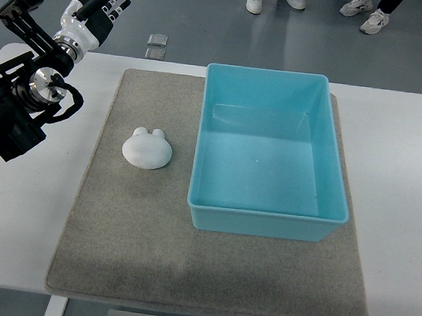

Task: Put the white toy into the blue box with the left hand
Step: 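Extend the left hand forward over the mat toward the white toy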

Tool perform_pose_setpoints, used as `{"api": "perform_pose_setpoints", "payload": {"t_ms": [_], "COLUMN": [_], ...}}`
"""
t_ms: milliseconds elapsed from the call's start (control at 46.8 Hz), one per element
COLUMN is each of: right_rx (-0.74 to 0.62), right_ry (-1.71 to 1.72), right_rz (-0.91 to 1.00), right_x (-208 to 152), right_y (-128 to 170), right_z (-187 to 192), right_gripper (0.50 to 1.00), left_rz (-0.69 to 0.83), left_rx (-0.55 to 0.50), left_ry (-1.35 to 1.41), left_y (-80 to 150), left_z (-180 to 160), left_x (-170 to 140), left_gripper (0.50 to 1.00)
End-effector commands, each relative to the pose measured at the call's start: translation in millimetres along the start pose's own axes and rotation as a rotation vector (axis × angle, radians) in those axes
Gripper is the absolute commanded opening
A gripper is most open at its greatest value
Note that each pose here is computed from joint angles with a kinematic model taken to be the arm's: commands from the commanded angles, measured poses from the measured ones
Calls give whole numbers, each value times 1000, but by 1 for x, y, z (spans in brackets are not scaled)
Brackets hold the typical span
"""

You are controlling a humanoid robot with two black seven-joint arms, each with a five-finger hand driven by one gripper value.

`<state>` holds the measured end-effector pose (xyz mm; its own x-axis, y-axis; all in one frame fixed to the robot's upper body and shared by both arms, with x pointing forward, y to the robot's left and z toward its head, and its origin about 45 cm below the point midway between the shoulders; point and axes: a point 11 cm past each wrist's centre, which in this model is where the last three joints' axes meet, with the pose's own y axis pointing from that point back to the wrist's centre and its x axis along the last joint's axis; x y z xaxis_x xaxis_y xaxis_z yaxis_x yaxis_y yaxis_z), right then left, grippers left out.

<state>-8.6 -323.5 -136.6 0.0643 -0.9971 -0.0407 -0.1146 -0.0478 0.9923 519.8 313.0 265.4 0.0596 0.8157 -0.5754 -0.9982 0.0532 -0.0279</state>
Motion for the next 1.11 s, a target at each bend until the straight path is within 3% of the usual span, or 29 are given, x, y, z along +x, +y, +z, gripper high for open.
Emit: {"api": "perform_pose_setpoints", "payload": {"t_ms": [0,534,1089], "right_rx": [0,0,0], "right_ry": [0,0,0], "right_rz": [0,0,0], "right_x": [0,0,0], "right_y": [0,0,0], "right_z": [0,0,0], "right_gripper": [936,936,936], "left_rz": [1,-19,-347], "left_rx": [1,27,209], "left_ry": [0,-47,-712], "left_y": [0,2,23], "left_z": [-1,-3,-14], "left_x": [1,-2,-37], "left_gripper": [992,981,975]}}
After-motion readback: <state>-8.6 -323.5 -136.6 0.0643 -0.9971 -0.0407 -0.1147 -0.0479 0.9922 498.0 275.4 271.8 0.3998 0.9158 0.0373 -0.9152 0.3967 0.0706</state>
